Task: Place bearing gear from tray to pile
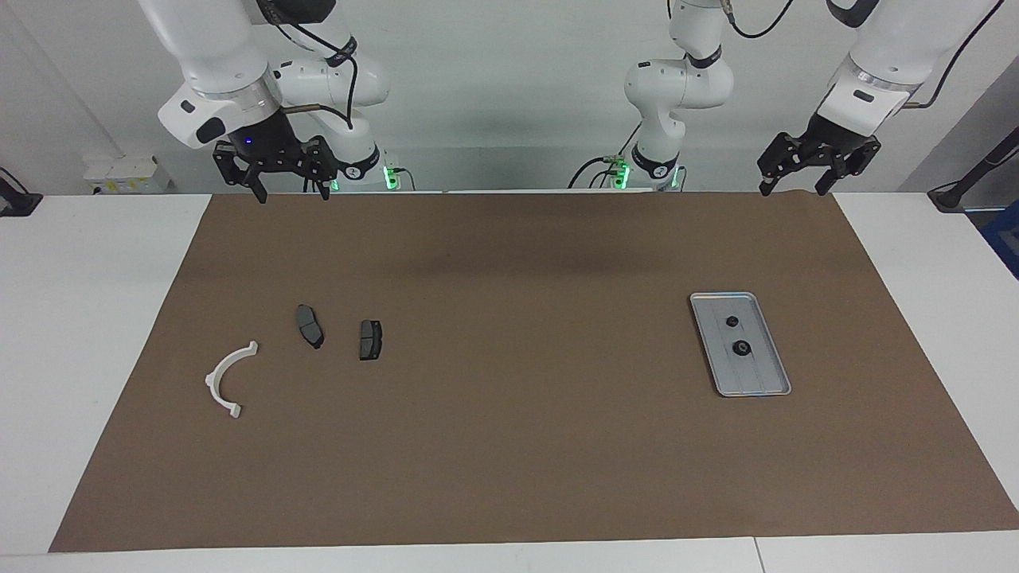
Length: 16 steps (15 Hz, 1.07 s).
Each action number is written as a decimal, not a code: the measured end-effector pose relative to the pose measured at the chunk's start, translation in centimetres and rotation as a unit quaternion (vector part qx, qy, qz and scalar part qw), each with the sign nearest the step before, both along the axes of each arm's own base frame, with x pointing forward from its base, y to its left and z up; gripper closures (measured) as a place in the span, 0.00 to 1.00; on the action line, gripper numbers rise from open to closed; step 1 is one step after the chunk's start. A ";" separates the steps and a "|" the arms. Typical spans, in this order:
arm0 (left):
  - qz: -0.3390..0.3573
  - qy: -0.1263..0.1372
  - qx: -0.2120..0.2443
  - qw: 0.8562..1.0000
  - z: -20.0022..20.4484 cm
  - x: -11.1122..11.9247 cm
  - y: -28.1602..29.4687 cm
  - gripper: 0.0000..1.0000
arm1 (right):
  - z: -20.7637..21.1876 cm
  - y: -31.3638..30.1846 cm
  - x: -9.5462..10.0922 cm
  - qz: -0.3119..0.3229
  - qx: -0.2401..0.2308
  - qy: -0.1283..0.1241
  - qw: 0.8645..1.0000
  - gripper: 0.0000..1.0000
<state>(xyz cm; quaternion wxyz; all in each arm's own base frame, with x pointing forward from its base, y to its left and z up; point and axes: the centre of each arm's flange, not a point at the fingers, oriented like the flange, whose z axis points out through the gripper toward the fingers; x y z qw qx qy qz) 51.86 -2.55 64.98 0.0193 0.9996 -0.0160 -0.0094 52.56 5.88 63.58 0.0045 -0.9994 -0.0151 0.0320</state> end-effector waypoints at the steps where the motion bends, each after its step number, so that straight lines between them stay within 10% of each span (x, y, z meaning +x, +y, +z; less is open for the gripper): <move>1: 0.000 0.000 0.000 1.000 0.0 0.0 0.0 0.00 | 0.0 0.0 0.0 0.000 0.000 0.000 1.000 0.00; 10: 0.006 -0.014 -0.001 1.000 -1.3 0.0 3.3 0.00 | 0.0 0.0 0.0 0.000 0.000 0.000 1.000 0.00; 16: 0.000 -0.041 0.002 0.999 -13.2 2.1 5.1 0.00 | 0.0 0.0 0.0 0.000 0.000 0.000 1.000 0.00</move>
